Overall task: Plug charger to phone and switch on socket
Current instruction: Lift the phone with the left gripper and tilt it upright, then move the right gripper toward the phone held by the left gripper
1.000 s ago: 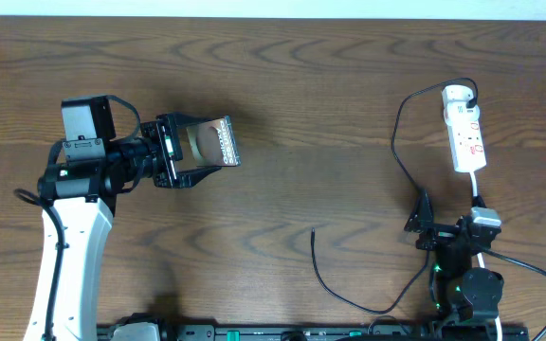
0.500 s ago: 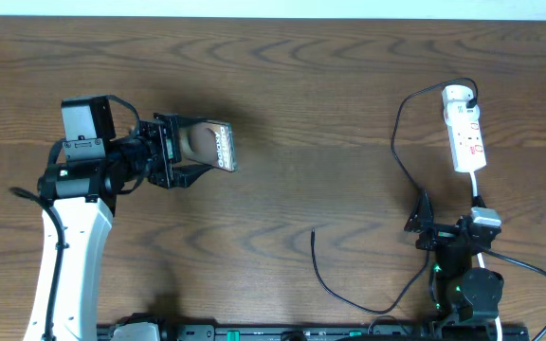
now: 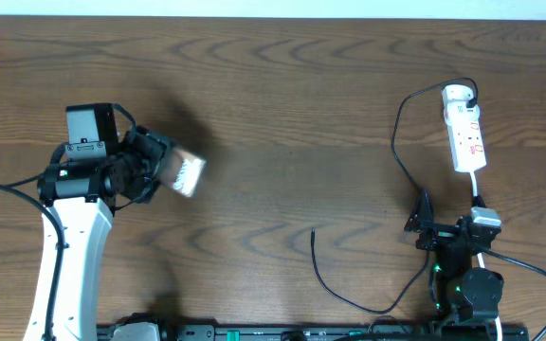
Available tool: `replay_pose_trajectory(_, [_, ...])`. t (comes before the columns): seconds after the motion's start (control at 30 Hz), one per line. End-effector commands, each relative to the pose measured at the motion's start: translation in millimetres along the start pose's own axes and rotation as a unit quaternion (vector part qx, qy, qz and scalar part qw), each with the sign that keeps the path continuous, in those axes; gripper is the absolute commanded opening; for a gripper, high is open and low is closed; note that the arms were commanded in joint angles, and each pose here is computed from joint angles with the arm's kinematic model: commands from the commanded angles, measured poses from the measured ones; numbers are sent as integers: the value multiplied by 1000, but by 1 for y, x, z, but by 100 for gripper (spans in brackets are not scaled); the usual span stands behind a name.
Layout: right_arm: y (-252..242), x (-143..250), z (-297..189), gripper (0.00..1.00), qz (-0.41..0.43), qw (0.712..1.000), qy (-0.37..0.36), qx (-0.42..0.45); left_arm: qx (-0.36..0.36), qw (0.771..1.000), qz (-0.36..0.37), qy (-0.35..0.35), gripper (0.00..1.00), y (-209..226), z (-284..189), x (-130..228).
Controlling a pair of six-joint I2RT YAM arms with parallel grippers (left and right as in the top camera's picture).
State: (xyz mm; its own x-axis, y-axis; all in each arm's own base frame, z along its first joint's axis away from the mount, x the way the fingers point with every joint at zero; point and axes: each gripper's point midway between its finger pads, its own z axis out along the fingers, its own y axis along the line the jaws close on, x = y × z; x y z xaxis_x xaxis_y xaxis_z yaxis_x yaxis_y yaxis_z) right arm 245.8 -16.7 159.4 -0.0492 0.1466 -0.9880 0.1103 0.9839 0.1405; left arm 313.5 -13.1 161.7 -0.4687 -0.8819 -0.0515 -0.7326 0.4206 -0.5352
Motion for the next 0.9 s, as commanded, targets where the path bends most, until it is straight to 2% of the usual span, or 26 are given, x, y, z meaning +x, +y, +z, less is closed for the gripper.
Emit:
replay_pose_trajectory(0.0, [1,0,0,99,-4,1000,0,-1,-77,988,28,-129,7,21,-15,-46])
replay_pose_trajectory(0.17, [1,0,0,99,-4,1000,0,-1,-141,978,25,-153,7,45,-14,-54])
replay_pose_trajectory(0.6, [1,-2,0,99,-4,1000,-5,-1,-190,974,21,-121,7,64,14,-52])
replay_pose_trajectory(0.77, [28,-38,-6,99,9,995,-66,-73,-184,975,21,-124,7,62,15,-54])
replay_pose_trajectory(0.87, [37,-55,-9,99,41,993,-53,-96,-174,977,20,-117,7,58,17,-52])
